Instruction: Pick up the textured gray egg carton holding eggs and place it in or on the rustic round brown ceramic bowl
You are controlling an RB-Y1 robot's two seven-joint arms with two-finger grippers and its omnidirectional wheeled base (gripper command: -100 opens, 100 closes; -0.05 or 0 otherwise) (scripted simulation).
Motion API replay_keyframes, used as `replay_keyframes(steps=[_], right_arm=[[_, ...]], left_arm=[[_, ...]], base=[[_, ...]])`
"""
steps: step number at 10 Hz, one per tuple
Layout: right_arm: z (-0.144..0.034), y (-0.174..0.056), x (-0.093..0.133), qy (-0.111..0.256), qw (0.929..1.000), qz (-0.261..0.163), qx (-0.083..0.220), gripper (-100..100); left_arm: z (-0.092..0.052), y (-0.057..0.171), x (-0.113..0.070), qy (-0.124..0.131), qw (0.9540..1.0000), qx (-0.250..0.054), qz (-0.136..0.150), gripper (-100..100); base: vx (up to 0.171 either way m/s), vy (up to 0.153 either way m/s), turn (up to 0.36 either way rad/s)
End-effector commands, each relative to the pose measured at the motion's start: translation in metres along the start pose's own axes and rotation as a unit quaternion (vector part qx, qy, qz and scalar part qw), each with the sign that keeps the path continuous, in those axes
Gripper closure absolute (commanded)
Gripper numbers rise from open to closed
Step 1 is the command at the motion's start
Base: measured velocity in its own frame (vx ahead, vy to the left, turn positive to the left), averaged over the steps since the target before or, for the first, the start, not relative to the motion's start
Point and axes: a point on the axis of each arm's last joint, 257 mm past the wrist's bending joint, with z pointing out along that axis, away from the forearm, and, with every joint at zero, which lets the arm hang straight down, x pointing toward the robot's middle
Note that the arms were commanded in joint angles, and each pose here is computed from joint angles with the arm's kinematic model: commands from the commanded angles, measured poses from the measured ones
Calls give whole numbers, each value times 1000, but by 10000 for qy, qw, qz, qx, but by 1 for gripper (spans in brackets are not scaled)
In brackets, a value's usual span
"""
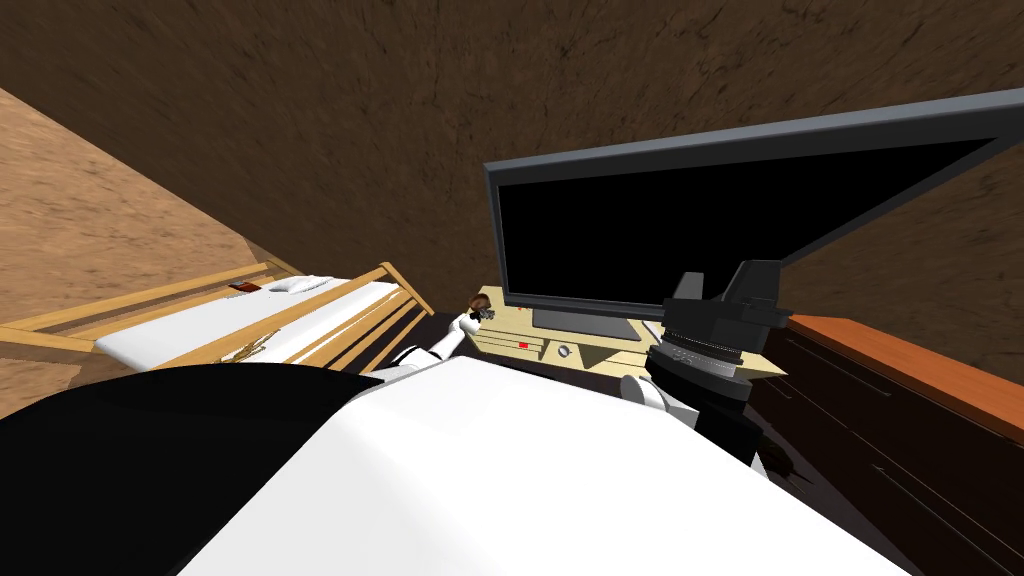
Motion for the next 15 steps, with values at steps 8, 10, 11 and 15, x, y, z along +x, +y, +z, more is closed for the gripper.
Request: replay_keyframes(steps=[8,10,11,15], right_arm=[[0,0,0,0,10000,0,0,0],[0,0,0,0,10000,0,0,0],[0,0,0,0,10000,0,0,0],[0,0,0,1,10000,-1,0,0]], left_arm=[[-12,-89,-90,-460,9931,356,-1022,100],[-18,-107,-105,-496,9895,404,-1297,100],[-20,-116,-112,-506,9875,429,-1427,100],[-37,-164,-138,-442,9760,582,-2049,100]], base=[[-18,83,-2],[-33,110,-10],[-25,98,-9],[-26,119,-13]])
